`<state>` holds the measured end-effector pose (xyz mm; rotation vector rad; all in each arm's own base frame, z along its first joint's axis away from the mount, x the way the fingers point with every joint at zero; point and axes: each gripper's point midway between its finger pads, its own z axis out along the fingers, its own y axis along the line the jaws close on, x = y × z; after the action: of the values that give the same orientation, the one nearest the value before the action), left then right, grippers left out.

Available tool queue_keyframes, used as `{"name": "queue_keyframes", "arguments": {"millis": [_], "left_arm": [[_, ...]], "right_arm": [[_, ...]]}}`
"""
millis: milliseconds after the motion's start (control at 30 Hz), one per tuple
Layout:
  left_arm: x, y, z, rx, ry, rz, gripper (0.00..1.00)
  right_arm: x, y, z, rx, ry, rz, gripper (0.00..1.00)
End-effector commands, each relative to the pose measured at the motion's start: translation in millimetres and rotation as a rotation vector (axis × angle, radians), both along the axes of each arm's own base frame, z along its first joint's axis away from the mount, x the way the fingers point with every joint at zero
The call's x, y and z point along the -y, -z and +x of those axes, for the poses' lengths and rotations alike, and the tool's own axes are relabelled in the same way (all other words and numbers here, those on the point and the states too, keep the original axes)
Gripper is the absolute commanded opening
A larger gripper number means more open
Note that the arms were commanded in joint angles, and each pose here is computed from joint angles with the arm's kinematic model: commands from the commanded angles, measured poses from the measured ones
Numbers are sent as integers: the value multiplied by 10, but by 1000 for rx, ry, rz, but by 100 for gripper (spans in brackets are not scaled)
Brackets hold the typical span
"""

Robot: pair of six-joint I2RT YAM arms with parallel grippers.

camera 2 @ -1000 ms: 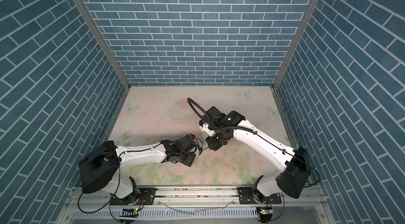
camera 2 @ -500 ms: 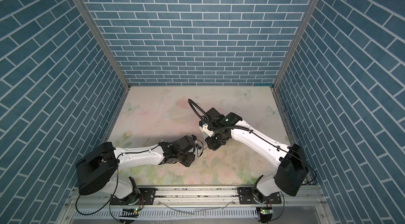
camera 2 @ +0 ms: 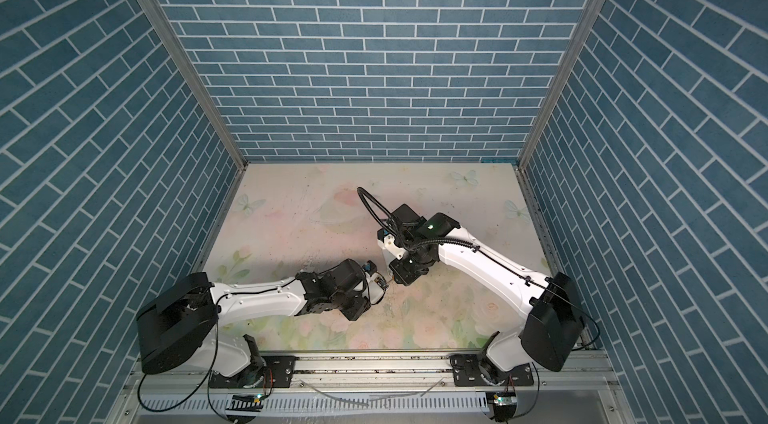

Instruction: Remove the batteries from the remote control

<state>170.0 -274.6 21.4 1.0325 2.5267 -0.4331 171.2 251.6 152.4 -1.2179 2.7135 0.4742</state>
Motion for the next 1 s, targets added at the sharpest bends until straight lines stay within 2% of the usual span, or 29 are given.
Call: {"name": "queue_keyframes", "arguments": {"millis": [0,367,967], "left_arm": [[7,93,-163,-51,85,10,52],[20,137,-187,-63,100,10,51],[17,111,-218,-67,105,-10,49]], "right_arm": [[97,59,-99,-18,-56,-27,0],[201,87,-165,-26,-64,-57,0],[130,79,-123,-12,-77,-41,0]]}}
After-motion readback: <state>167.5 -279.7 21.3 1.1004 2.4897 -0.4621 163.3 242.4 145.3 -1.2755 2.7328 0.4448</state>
